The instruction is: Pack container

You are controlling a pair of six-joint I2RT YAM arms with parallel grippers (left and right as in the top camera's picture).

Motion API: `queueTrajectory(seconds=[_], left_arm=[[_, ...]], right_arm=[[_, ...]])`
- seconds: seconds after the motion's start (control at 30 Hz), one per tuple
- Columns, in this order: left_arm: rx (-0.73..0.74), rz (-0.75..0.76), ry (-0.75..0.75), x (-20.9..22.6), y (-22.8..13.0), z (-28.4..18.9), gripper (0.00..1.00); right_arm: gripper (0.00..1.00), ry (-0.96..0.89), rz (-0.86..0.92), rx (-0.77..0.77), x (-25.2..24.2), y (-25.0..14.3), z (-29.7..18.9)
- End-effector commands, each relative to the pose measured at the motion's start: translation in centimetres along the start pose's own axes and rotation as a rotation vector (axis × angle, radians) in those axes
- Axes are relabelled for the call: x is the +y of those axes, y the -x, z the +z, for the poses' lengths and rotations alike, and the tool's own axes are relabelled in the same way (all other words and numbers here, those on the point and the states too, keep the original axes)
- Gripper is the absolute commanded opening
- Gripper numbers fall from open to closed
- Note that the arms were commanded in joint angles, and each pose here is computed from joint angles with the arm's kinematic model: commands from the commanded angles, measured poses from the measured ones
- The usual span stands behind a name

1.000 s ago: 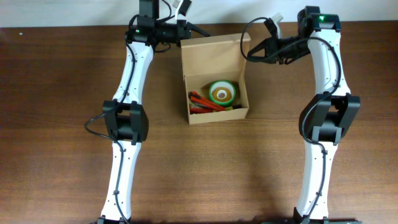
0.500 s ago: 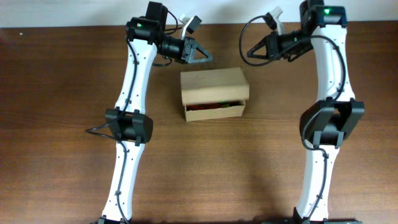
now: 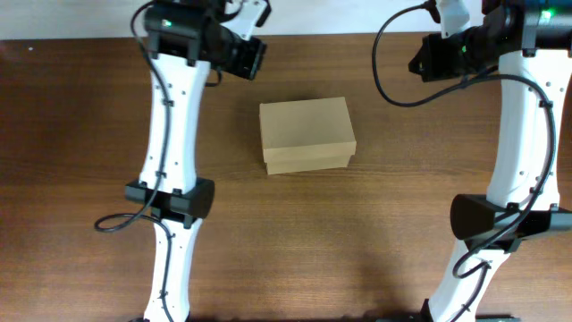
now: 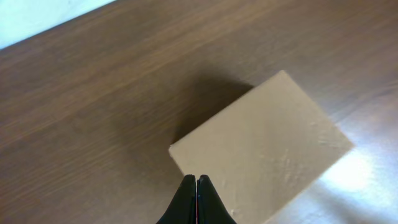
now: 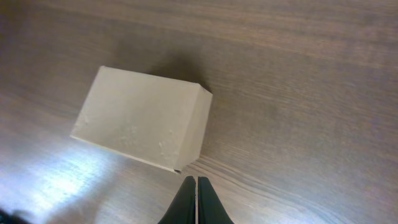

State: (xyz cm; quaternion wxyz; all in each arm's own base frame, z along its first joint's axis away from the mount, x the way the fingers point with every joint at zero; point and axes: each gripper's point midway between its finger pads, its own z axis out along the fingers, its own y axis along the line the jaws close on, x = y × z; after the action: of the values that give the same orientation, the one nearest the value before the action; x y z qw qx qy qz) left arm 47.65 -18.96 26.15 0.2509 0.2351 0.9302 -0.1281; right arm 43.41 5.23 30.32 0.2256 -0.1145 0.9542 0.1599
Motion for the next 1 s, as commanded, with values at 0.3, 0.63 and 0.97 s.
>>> queueTrajectory(seconds=[0.3, 0.63, 0.97], left_arm=[[0.202, 0.078, 0.186, -3.0, -3.2, 3.8, 0.02], [0.368, 0.123, -0.051, -4.1, -7.1, 7.1, 0.02], [0.590, 0.065, -0.118, -3.9, -13.0, 9.7, 0.02]], right_arm=[[0.04, -0.061, -0.009, 0.295, 1.8, -5.4, 6.5], [0.04, -0.044, -0.012, 0.391, 1.3, -7.7, 9.3], [0.04, -0.053, 0.009, 0.378, -0.3, -7.7, 9.8]])
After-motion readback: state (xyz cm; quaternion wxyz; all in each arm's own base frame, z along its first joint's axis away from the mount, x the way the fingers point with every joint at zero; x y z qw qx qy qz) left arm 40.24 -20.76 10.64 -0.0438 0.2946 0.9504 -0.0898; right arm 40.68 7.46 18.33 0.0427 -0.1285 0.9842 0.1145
